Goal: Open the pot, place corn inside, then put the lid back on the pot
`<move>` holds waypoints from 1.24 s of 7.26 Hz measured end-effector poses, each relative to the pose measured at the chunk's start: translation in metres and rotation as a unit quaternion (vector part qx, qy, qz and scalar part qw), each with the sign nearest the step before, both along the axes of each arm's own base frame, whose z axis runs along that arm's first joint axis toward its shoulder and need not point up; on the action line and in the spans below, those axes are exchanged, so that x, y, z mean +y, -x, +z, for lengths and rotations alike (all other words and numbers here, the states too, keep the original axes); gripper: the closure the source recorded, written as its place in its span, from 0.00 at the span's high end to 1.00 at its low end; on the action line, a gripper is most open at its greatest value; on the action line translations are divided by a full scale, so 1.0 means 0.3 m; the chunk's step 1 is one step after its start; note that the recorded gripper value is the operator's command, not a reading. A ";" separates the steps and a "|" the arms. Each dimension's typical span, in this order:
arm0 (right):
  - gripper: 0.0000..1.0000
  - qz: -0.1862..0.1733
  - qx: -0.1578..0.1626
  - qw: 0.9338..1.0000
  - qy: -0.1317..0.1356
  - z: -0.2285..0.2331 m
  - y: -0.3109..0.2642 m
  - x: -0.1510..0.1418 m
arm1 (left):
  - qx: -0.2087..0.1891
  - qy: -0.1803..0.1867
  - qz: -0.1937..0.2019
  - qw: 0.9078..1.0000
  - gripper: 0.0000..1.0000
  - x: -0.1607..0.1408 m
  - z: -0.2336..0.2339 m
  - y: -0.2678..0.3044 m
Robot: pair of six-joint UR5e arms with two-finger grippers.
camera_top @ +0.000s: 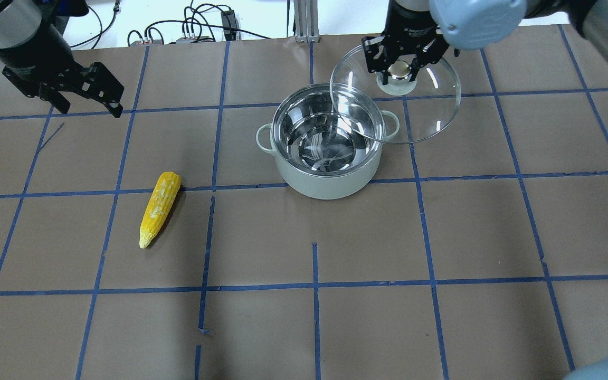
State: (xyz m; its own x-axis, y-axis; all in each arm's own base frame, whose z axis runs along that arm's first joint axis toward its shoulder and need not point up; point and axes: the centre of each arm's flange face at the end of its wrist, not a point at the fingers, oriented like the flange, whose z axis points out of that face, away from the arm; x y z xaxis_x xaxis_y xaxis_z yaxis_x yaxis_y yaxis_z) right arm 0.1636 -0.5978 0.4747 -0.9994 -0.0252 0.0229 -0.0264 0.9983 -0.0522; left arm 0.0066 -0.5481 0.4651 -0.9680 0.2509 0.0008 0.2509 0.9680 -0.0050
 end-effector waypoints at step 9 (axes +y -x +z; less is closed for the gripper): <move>0.25 -0.044 -0.003 0.999 -0.016 0.188 0.253 0.121 | 0.014 -0.042 -0.007 0.999 1.00 -0.040 -0.552 0.011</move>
